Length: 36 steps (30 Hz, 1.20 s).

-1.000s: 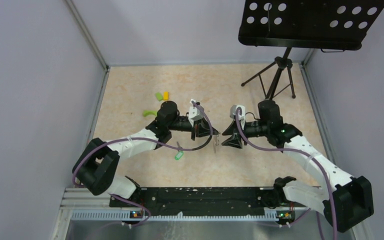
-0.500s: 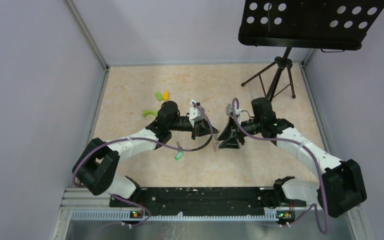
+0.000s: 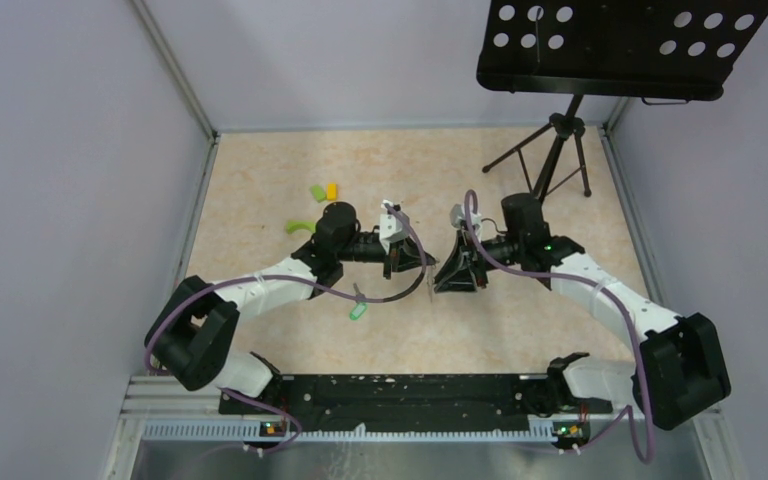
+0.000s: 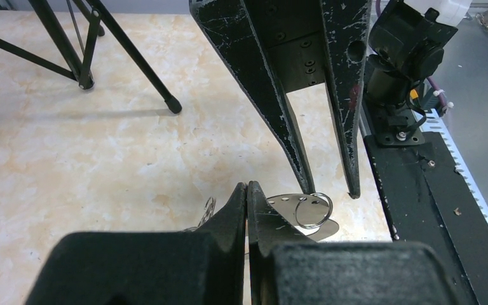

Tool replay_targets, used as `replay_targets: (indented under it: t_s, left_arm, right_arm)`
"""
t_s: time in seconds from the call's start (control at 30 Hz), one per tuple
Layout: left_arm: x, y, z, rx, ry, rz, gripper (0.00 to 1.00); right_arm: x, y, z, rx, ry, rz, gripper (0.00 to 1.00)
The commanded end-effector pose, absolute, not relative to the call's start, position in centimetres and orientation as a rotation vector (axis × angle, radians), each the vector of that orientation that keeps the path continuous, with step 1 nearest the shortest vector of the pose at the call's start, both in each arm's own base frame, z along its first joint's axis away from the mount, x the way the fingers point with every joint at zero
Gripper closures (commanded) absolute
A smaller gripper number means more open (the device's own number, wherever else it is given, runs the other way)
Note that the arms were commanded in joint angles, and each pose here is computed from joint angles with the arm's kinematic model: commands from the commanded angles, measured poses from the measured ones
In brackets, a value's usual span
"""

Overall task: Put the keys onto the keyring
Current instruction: Adjust the keyring.

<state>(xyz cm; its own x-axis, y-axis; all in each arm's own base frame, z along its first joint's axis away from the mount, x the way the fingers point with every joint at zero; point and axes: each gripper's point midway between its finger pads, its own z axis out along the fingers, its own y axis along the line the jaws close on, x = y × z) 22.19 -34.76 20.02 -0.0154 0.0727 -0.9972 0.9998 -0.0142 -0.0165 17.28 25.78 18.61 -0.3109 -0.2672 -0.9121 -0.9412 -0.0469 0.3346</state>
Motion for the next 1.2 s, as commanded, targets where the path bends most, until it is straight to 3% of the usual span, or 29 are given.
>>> replay_targets:
  t_s: [0.0, 0.43, 0.83, 1.17]
  left_arm:
    - [22.8, -34.9, 22.0, 1.258, 1.194, -1.158, 1.00]
    - [24.6, -34.9, 21.1, 1.224, 1.270, -1.049, 1.00]
    - [25.1, -35.3, 20.7, 1.223, 1.311, -1.010, 1.00]
    - [25.1, -35.4, 20.4, 1.232, 1.318, -1.004, 1.00]
  right_arm:
    - [18.6, 26.3, 20.4, -1.300, 1.537, 1.357, 0.75]
    - [19.4, 26.4, 20.7, -1.270, 1.566, 1.323, 0.64]
    - [22.4, 26.3, 19.1, -1.167, 1.711, 1.202, 0.64]
    - [22.8, 26.4, 18.6, -1.156, 1.742, 1.195, 0.76]
